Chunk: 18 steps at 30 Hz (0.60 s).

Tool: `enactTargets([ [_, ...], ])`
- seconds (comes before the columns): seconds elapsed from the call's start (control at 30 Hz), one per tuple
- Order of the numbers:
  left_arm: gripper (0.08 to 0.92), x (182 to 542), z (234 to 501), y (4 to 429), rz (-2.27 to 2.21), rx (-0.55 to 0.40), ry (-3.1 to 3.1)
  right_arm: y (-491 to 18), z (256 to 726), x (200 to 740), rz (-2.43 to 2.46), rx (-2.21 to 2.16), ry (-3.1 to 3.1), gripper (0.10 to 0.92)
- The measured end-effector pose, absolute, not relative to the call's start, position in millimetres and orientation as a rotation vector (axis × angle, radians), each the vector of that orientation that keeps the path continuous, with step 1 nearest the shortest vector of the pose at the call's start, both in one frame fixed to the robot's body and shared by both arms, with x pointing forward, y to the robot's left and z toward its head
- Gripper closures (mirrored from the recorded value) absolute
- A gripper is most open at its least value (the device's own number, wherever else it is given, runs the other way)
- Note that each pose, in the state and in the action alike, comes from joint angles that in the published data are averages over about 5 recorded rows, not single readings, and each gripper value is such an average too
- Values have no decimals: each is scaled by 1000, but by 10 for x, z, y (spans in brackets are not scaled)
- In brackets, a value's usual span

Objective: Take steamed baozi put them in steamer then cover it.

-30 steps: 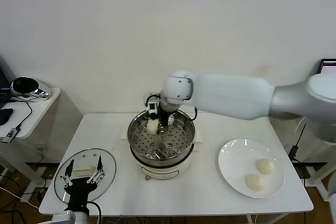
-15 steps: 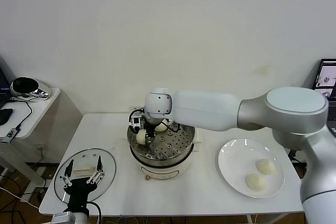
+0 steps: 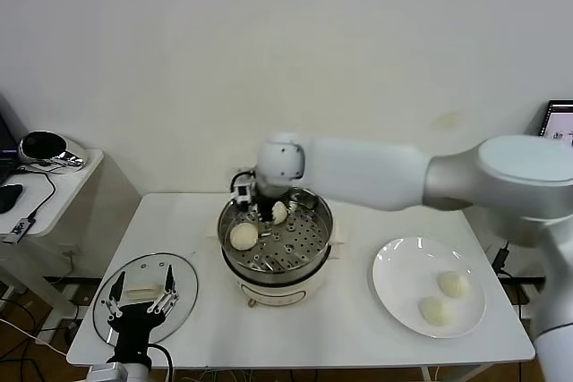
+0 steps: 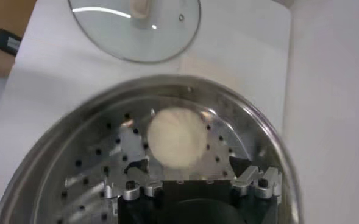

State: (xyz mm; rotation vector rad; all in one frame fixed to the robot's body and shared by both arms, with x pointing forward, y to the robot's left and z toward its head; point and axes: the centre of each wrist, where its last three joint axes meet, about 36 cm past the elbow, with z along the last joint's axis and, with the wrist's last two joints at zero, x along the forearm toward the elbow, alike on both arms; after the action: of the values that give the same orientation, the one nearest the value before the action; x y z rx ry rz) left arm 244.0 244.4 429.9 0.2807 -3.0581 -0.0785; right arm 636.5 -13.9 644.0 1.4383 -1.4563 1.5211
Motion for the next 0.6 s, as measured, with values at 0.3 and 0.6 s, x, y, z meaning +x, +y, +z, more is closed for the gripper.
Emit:
enactTargets([
  [0.3, 177, 2433, 4294, 2425, -95, 259, -3055, -1349, 6918, 6248, 1584, 1438, -1365, 200],
  [0.6, 177, 2414, 4265, 2378, -106, 247, -3045, -2578, 6681, 5806, 1576, 1400, -1306, 200],
])
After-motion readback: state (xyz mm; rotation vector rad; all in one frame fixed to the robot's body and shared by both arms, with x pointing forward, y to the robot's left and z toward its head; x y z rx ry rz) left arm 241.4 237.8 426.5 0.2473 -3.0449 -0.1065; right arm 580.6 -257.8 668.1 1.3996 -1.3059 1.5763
